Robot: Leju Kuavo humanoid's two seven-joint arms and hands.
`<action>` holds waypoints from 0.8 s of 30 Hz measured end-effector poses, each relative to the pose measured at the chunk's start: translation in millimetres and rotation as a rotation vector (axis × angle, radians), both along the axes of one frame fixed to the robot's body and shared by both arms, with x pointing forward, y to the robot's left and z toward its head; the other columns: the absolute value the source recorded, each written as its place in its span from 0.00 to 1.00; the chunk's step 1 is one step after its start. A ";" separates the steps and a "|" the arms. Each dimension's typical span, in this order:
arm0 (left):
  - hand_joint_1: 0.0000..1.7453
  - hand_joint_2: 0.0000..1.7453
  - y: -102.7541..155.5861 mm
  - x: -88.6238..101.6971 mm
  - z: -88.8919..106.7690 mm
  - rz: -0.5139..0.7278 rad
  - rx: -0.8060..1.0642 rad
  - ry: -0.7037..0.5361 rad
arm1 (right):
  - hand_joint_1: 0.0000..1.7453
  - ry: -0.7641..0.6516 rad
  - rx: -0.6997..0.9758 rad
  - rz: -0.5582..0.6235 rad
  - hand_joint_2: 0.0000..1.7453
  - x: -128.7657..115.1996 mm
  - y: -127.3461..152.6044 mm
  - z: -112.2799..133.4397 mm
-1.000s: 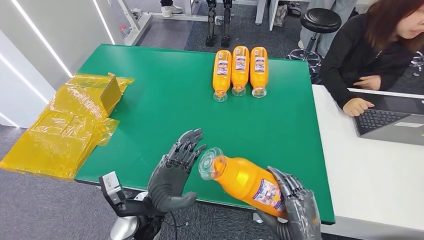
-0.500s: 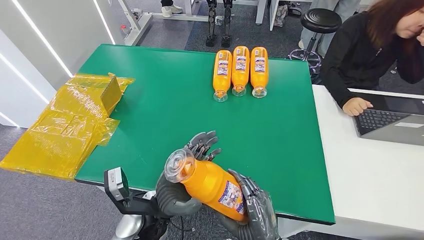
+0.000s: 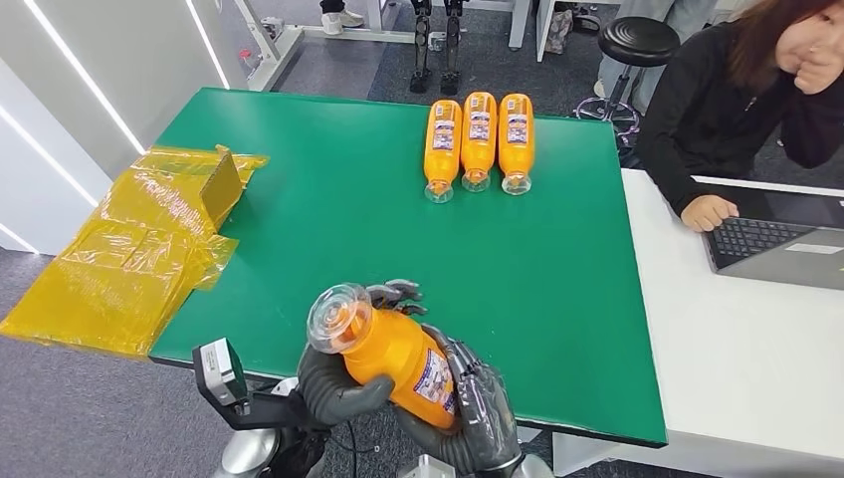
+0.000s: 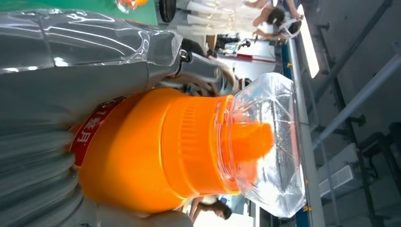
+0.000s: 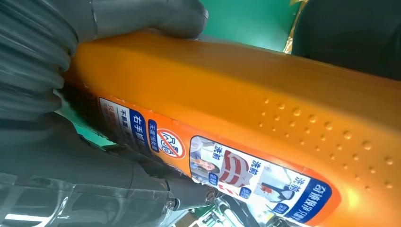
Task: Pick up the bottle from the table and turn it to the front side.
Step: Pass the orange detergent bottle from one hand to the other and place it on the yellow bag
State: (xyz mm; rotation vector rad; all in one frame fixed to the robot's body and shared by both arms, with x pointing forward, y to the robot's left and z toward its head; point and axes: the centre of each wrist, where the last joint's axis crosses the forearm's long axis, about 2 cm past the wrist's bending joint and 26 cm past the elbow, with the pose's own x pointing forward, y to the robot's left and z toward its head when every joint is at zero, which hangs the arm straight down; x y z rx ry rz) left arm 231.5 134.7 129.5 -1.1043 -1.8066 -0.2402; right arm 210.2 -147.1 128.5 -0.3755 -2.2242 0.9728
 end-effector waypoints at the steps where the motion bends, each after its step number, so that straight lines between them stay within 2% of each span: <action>1: 1.00 1.00 0.7 0.6 0.0 0.004 0.003 0.000 | 1.00 0.003 0.000 0.000 1.00 0.5 1.0 0.2; 6: 1.00 1.00 2.3 2.2 0.2 0.026 0.017 0.001 | 1.00 0.020 -0.004 0.004 1.00 1.8 2.6 -0.1; 10: 1.00 1.00 2.6 3.0 0.4 0.043 0.021 0.003 | 0.01 0.044 -0.004 0.009 1.00 2.2 3.0 -1.5; 14: 1.00 1.00 2.9 3.1 0.2 0.060 0.028 0.013 | 0.00 0.074 -0.009 0.017 0.00 2.4 3.6 -2.7; 18: 1.00 1.00 3.2 3.5 -0.1 0.085 0.039 0.019 | 0.00 0.081 0.000 0.020 0.00 2.4 4.1 -3.5; 24: 1.00 1.00 8.1 11.2 -1.9 0.215 0.172 -0.046 | 0.00 0.085 0.037 0.021 0.00 2.3 3.8 -4.3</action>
